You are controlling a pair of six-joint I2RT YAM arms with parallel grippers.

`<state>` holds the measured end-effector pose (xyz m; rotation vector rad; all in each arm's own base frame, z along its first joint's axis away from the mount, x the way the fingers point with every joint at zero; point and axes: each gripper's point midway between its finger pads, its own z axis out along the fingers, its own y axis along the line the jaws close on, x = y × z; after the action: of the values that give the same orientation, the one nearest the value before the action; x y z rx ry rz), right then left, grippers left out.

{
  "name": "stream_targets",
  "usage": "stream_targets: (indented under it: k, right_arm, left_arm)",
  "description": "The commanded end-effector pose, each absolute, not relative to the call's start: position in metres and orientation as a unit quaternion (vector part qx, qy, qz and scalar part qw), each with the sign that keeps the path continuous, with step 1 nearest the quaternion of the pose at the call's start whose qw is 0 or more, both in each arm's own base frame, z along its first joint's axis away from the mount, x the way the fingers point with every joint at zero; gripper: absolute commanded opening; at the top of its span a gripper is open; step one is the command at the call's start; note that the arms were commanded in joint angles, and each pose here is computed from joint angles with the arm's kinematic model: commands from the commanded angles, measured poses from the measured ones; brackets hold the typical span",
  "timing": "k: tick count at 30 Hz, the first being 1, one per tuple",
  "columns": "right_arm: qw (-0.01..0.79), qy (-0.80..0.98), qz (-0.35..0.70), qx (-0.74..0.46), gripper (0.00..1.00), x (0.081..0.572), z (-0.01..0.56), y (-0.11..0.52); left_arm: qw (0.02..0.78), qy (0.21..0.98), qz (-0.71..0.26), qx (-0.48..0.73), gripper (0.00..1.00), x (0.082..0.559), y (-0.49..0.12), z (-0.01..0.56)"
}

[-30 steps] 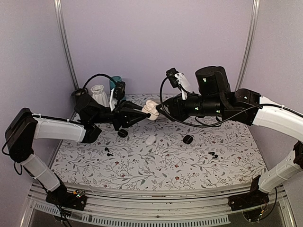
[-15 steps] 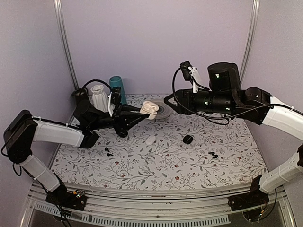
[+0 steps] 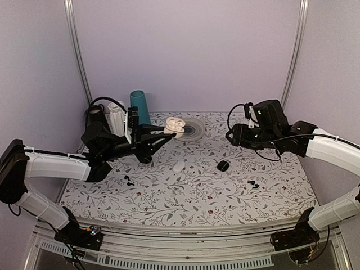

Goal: Insert the wireless bluetooth earbuds into the charging case
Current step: Move the left earbud to the center of the board.

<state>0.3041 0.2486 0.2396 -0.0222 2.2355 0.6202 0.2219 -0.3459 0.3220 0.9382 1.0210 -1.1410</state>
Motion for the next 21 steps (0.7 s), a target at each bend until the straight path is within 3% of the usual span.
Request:
stream_targets:
  k: [1,21]
  right_arm:
    - [0.429,0.874,0.220,0.057,0.58,0.315,0.240,0.214]
    - [0.394,0.895,0.129,0.165,0.61,0.331,0.176,0.111]
  left_arm:
    - [0.651,0.447,-0.465,0.399,0.00,0.219,-0.341,0.324]
    - [0.691,0.465,-0.427,0.353,0.00,0.215,-0.313,0.327]
